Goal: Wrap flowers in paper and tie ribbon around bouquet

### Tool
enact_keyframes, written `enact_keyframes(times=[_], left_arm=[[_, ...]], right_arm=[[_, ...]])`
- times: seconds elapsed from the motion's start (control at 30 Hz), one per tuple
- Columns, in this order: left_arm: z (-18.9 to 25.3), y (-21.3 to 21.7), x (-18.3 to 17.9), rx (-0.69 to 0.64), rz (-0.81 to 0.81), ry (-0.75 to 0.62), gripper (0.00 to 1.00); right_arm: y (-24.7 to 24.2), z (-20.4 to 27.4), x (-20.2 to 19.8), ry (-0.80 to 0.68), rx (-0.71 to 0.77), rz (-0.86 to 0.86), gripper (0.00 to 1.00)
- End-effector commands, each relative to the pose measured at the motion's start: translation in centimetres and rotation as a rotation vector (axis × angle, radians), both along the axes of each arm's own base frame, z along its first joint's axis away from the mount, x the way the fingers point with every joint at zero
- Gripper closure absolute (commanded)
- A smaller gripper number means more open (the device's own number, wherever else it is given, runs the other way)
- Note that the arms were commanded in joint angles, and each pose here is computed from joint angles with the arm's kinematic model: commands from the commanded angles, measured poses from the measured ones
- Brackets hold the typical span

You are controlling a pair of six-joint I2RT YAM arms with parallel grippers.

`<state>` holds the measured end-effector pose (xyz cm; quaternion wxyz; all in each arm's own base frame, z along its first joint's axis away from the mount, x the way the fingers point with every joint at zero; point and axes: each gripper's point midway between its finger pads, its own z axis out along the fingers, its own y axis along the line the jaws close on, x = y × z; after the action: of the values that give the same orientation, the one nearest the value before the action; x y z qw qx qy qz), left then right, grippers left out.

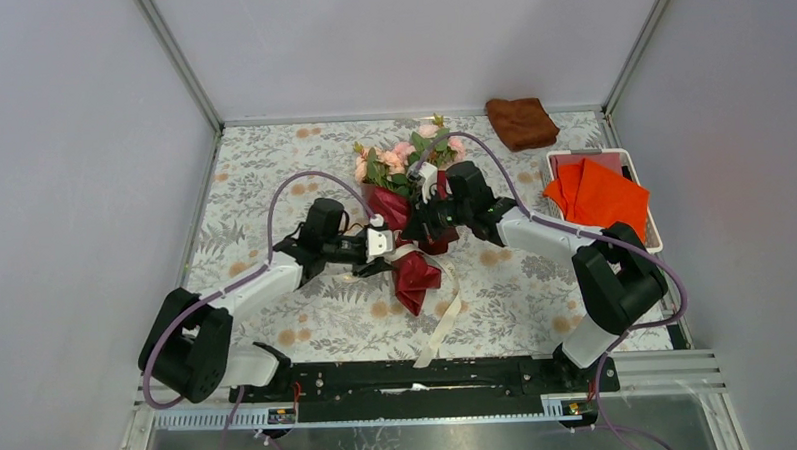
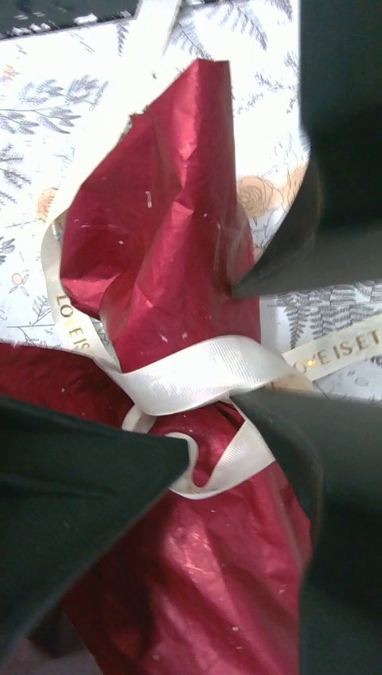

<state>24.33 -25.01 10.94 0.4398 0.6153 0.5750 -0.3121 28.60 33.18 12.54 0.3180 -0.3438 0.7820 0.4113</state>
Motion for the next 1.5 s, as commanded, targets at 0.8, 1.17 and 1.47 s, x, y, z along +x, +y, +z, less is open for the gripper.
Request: enact_keyframes(times=[0.8, 1.17, 1.47], left_arm=[[-2.4, -2.7, 6.7, 0.040, 0.403, 0.094, 1.00], [-2.4, -2.7, 7.0, 0.039, 0.424, 0.069, 1.00], [-2.1, -2.6, 6.6, 0.029, 0.411, 0.057, 1.00]], right_arm=[[0.5, 2.0, 0.8, 0.028, 0.076, -0.087, 0.84], [-1.8, 4.2, 3.8, 0.067, -0.006, -0.141, 0.78], [-0.7, 0.5, 3.0, 0.210, -0.062, -0.118, 0.94]])
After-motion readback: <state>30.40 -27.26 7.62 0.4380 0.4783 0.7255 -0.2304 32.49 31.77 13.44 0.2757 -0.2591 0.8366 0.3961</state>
